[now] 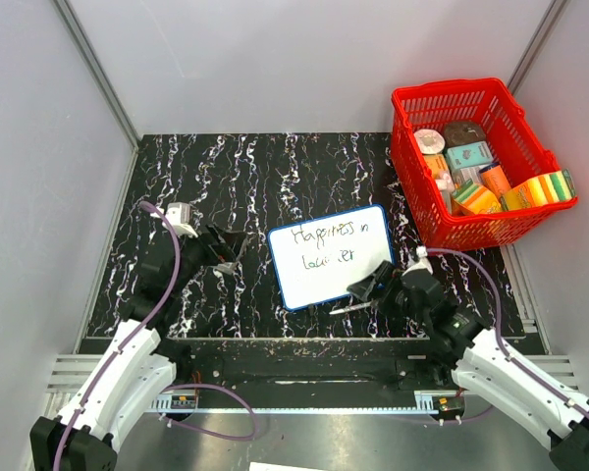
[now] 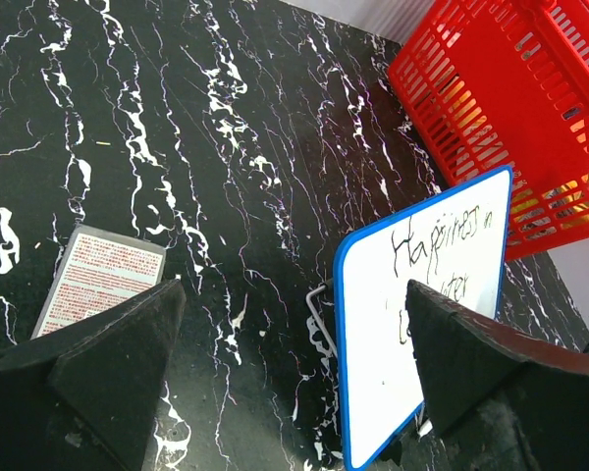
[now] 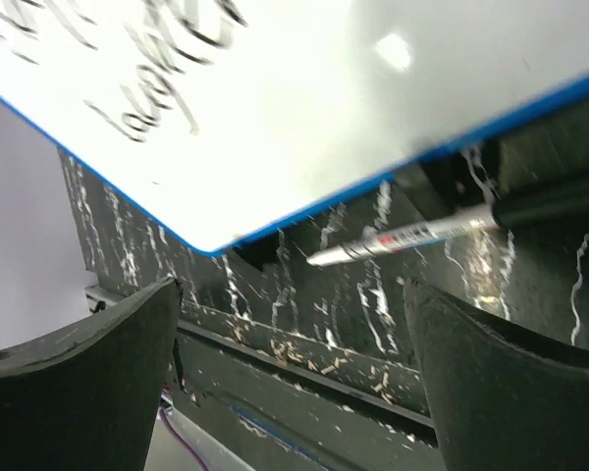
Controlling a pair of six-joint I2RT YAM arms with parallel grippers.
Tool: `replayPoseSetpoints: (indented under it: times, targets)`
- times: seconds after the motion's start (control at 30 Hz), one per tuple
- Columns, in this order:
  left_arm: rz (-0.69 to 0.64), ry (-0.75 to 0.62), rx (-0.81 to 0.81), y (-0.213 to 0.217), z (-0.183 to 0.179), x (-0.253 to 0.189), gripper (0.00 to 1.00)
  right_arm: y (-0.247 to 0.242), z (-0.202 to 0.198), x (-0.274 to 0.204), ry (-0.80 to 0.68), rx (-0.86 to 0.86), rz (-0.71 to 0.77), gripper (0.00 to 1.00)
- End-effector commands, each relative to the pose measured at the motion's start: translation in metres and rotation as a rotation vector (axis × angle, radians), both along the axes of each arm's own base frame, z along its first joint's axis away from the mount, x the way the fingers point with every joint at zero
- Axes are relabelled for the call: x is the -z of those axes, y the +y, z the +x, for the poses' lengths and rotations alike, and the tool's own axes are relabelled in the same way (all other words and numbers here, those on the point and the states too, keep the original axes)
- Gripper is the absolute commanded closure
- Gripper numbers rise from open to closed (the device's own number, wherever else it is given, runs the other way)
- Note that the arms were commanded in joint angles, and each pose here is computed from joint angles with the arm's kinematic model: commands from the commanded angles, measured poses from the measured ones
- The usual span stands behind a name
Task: Write a sentence on the whiteboard
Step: Reset both arms
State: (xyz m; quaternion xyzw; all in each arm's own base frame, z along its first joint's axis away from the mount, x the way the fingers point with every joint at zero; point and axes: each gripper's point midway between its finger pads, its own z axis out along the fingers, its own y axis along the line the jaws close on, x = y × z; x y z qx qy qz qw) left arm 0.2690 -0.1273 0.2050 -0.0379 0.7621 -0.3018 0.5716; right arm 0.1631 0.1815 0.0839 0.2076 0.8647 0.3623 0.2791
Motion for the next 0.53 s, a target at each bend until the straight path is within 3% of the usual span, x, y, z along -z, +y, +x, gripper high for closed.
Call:
replayPoseSetpoints:
  times: [0.0,0.3,0.43,0.47,0.5]
  targets:
    - [-0.06,-0.066,-0.028,0.001,0.006,-0.029,0.01,-0.005,0.038,-0.073,-0.268,0.03,-0.059,0.0]
    - [-0.048,-0.048,-0.079,0.009,0.01,-0.031,0.01,-0.068,0.085,-0.167,-0.665,0.205,-0.454,0.0]
    - [-0.038,-0.085,-0.09,0.012,0.011,-0.032,0.01,-0.108,0.095,-0.19,-0.802,0.361,-0.631,0.0]
    - [-0.028,-0.089,-0.114,0.016,0.012,-0.031,0.01,-0.115,0.097,-0.176,-0.807,0.377,-0.687,0.0]
    - [-0.008,-0.092,-0.134,0.021,0.012,-0.03,0.01,-0.124,0.098,-0.196,-0.897,0.451,-0.69,0.0]
